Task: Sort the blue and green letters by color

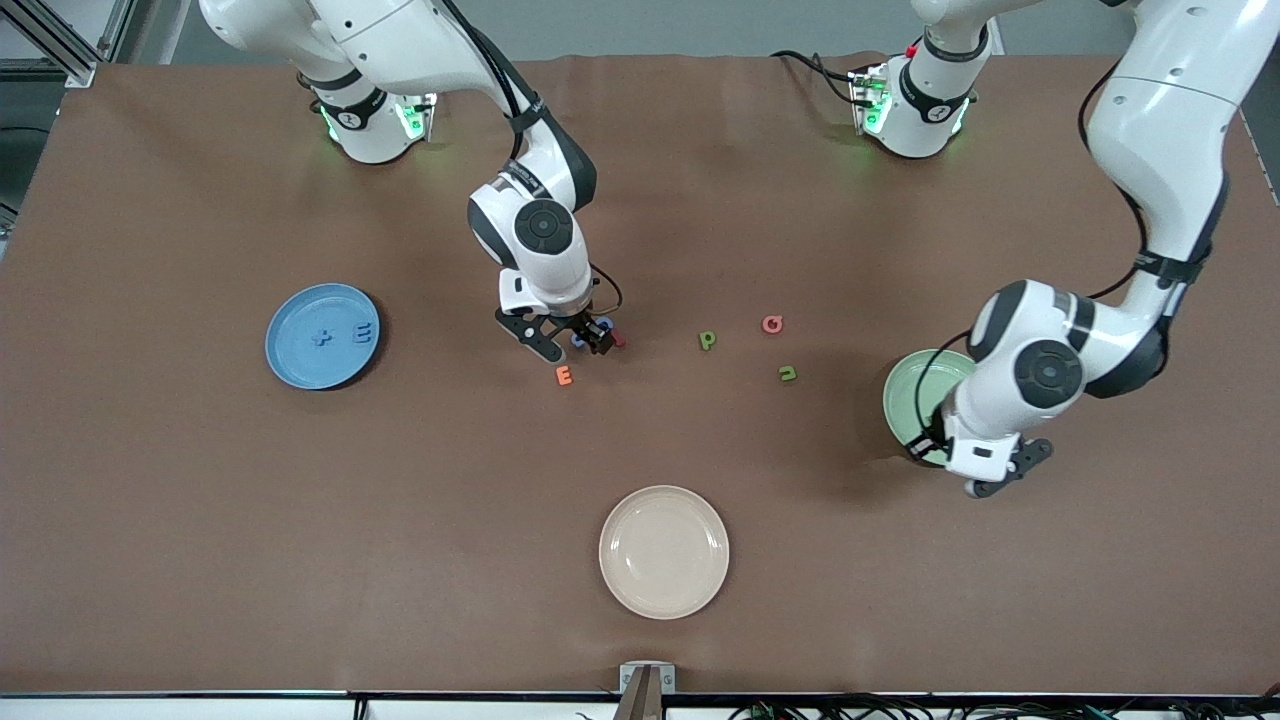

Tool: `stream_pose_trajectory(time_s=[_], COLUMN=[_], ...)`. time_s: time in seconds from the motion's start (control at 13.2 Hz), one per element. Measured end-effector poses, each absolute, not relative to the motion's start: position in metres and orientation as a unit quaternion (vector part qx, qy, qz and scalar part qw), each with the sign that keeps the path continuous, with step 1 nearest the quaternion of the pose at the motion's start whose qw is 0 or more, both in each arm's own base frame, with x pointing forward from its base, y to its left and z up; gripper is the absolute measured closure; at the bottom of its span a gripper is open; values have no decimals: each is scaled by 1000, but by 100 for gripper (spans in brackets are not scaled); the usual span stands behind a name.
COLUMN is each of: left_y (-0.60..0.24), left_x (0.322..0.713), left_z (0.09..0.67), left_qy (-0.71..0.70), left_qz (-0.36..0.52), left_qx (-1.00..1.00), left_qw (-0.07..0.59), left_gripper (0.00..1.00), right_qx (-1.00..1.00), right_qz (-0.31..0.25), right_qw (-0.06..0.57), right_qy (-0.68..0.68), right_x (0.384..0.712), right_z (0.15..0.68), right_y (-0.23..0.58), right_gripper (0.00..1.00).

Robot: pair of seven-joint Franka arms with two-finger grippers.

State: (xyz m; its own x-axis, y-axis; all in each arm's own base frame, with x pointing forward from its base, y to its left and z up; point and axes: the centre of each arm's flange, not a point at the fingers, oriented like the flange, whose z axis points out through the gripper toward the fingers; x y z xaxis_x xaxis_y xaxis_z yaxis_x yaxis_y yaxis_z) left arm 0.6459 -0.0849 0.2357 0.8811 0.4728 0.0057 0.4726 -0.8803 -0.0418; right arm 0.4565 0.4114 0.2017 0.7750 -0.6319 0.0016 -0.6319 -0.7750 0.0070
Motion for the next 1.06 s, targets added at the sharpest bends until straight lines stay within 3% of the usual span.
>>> stream_pose_trajectory(time_s=[0.3, 0.76, 0.84, 0.91, 1.06], left_y=[-44, -47, -46, -44, -39], left_x=[645, 610, 604, 599, 594], left_z=[230, 213, 212, 211, 210], left_qy=[-216, -205, -203, -204, -206], left_qz=[12, 41, 44, 46, 47], left_qx=[-976, -977, -977, -977, -976], left_qw=[23, 42, 45, 46, 48], left_gripper=[65, 65, 65, 65, 65], right_qx=[935, 933, 933, 933, 934], right_qz=[0, -3, -4, -4, -2], right_qw=[7, 12, 12, 13, 9], right_qy=[-356, -361, -360, -360, -357], right_x=[458, 455, 454, 453, 452], right_z=[188, 179, 179, 178, 177], right_y=[407, 408, 409, 410, 413], right_gripper=[15, 20, 27, 27, 48])
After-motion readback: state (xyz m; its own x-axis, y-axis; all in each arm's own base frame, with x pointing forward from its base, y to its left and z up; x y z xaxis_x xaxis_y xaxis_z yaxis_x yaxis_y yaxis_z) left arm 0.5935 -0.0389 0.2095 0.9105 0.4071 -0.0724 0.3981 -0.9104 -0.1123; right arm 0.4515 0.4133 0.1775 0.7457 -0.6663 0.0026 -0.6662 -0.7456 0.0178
